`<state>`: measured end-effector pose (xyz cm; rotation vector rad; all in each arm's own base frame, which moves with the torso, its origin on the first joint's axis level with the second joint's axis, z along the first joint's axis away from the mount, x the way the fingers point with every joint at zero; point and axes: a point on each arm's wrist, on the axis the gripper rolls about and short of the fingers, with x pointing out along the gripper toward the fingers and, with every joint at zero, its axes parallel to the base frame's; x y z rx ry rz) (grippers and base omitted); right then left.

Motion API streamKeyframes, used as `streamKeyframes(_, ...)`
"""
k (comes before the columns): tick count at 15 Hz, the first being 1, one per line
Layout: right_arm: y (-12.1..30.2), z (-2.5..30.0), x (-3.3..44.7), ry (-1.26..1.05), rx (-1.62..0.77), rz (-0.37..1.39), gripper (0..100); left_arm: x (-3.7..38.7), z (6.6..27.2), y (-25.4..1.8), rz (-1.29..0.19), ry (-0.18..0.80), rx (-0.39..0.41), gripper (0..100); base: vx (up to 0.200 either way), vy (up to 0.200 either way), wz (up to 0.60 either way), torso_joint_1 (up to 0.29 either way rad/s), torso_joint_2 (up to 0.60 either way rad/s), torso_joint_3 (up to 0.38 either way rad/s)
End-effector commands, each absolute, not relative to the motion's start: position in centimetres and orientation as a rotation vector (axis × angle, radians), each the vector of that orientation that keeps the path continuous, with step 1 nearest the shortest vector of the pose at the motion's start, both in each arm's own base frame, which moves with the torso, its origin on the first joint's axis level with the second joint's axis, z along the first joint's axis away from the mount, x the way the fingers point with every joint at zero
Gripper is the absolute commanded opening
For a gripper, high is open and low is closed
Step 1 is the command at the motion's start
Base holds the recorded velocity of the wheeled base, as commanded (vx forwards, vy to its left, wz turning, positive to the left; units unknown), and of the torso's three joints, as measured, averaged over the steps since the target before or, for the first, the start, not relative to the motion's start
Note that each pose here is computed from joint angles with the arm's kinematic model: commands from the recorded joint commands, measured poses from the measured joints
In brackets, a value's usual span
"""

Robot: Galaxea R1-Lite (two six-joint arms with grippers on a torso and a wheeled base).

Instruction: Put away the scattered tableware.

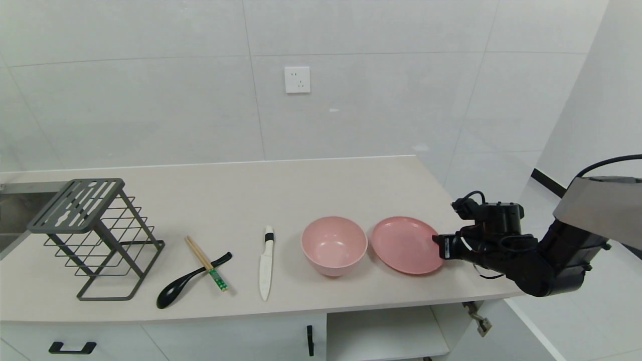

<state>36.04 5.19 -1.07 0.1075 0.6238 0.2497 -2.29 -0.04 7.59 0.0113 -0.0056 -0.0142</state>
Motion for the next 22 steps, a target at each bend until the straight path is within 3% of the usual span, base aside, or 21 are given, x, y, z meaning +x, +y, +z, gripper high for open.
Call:
streamKeyframes(1,6.3,3.6,35.4,0.526,0.252,0.26,0,-2.3,7.6,0.0,-0.014,-0.005,0.011,100,0.0,0.0,0.0,0.0,0.0,0.0)
streamKeyframes(5,8.2,8.5,31.6,0.481,0.451,0.322,0,-2.3,7.6,0.0,-0.018,-0.006,0.023,100,0.0,0.0,0.0,0.0,0.0,0.0)
streamKeyframes(11,6.8,10.3,28.2,0.442,0.42,0.299,0,-2.3,7.6,-0.1,-0.029,-0.008,0.02,100,0.0,0.0,0.0,0.0,0.0,0.0)
streamKeyframes(17,5.7,10.1,25.9,0.293,0.302,0.307,0,-2.3,7.6,-0.1,-0.061,-0.005,0.022,100,0.0,0.0,0.0,0.0,0.0,0.0)
streamKeyframes(19,5.7,10.1,25.6,0.267,0.303,0.313,0,-2.3,7.7,-0.2,-0.105,-0.015,0.059,100,0.0,0.0,0.0,0.0,0.0,0.0)
streamKeyframes(20,5.7,9.8,25.5,0.277,0.301,0.313,0,-2.3,8.1,-0.3,-0.119,-0.055,0.078,100,0.0,0.0,0.0,0.0,0.0,0.0)
streamKeyframes(22,5.7,9.5,25.3,0.275,0.3,0.315,0,-2.7,10.3,-0.3,-0.114,-0.28,0.086,100,0.0,0.0,0.0,0.0,0.0,0.0)
